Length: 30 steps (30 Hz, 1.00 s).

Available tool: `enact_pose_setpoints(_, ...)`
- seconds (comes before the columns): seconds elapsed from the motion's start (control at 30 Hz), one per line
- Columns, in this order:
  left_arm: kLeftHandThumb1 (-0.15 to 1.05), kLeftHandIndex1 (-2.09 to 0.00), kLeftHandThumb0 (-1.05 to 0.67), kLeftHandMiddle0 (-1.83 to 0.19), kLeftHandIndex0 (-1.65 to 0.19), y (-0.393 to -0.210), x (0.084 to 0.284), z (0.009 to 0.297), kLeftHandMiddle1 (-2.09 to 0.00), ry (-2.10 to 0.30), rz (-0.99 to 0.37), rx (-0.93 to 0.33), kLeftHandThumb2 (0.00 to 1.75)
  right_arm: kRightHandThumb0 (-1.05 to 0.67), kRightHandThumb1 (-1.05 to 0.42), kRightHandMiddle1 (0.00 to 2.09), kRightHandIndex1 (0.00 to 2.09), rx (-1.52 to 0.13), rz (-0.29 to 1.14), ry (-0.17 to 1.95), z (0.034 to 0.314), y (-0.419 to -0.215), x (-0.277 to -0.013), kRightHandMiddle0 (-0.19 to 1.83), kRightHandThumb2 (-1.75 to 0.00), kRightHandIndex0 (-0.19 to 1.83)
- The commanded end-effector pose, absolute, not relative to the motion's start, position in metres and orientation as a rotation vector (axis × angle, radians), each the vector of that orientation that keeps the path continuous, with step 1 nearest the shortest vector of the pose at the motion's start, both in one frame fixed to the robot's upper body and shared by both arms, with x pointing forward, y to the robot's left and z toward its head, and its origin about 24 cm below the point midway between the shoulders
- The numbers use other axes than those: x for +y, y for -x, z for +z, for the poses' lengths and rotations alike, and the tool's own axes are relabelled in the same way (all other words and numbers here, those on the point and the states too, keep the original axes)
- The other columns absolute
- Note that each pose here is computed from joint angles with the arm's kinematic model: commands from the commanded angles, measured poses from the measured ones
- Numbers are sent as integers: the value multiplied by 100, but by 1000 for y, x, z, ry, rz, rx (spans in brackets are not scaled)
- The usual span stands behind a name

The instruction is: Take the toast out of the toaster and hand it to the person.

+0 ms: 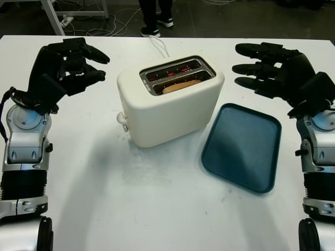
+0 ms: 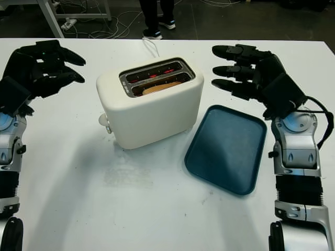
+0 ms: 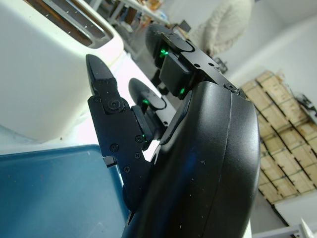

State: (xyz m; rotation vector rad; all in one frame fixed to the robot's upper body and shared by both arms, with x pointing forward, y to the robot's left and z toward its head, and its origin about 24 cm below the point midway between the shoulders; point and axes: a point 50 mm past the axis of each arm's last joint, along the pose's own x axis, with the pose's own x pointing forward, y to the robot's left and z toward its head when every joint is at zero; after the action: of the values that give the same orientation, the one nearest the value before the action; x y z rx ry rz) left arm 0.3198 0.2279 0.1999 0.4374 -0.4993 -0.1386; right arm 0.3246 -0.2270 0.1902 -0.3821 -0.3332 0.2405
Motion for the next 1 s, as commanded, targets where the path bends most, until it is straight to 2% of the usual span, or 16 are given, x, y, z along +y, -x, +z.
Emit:
enact_pose_setpoints(0.0, 92, -79, -105, -99, -83, -318, 232, 201, -82, -458, -123, -512, 9, -22, -82, 5, 25, -362, 238, 384, 194, -324, -227, 78, 0, 81)
enact_pose_setpoints(0.33, 92, -81, -105, -98, -83, -318, 231, 202, -85, -454, -118, -515, 8, -28, -82, 5, 26, -363, 228, 405, 195, -323, -227, 82, 0, 82)
enact_pose_setpoints(0.97, 92, -84, -105, -95, -81, -318, 231, 202, -88, -451, -116, -517, 8, -25, -81, 2, 28, -376, 229, 389, 195, -325, -227, 80, 0, 81)
